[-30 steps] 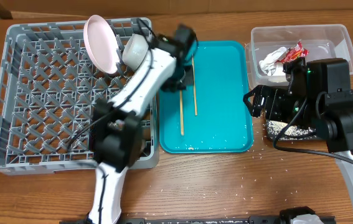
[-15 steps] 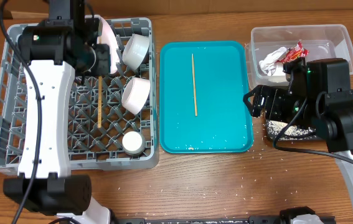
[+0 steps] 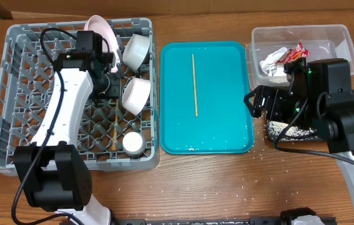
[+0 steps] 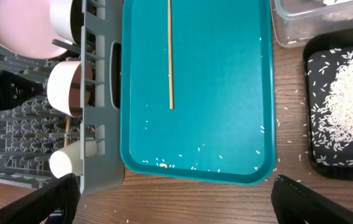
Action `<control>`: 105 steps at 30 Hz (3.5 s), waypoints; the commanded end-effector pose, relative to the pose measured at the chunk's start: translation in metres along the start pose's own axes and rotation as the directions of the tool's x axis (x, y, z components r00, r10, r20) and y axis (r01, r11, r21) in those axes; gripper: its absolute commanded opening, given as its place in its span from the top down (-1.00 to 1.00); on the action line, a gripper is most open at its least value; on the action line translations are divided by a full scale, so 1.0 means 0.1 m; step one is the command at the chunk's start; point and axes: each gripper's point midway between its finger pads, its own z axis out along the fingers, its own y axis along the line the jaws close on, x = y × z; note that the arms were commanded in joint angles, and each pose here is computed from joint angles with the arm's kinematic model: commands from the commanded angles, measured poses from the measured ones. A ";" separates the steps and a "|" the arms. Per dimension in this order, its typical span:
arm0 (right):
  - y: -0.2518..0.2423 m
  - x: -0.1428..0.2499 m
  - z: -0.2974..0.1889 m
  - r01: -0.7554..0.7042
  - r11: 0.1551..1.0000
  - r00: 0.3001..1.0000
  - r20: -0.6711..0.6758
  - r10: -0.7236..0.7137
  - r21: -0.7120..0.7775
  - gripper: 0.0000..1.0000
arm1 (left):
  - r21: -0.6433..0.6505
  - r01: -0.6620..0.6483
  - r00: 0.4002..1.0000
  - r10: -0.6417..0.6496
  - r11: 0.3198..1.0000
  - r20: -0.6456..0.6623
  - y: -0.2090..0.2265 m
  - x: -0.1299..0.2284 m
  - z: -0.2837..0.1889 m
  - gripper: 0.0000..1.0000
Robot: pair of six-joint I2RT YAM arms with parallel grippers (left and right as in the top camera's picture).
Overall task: Sort waste into correct bins and load items into the dishwasher
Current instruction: 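Return left gripper to the second chopstick on the tray, then grasp the second chopstick and lay it in the rack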
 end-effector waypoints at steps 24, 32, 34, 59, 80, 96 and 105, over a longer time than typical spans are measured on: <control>0.02 -0.05 -0.04 0.009 1.000 1.000 0.021 -0.009 -0.003 -0.99 | 0.020 -0.027 0.967 0.022 0.999 0.253 -2.43 -0.49 0.19 -0.07; 0.02 -0.05 -0.04 0.009 1.000 1.000 0.021 -0.009 -0.003 -1.00 | 0.030 0.107 0.975 -0.111 0.994 0.195 -2.53 -0.41 0.78 0.12; 0.02 -0.05 -0.04 0.009 1.000 1.000 0.021 -0.009 -0.003 -1.00 | 0.041 0.102 0.976 -0.108 0.994 0.187 -2.57 -0.40 0.83 0.24; 0.02 -0.05 -0.04 0.010 1.000 1.000 0.021 -0.010 -0.003 -1.00 | -0.004 0.085 0.992 -0.084 0.996 0.090 -2.58 -0.12 1.37 0.92; 0.02 -0.05 -0.04 0.010 1.000 1.000 0.021 -0.010 -0.003 -1.00 | -0.036 -0.062 0.985 0.067 0.997 0.158 -1.69 -0.32 -1.17 0.92; 0.02 -0.05 -0.04 0.009 1.000 1.000 0.021 -0.009 -0.003 -0.99 | -0.239 0.002 0.996 -0.022 0.971 -0.083 -0.34 0.20 -1.06 0.91; 0.02 -0.05 -0.04 0.010 1.000 1.000 0.021 -0.010 -0.003 -1.00 | -0.135 -0.058 0.982 0.031 0.989 -0.187 -0.06 0.38 -0.30 0.92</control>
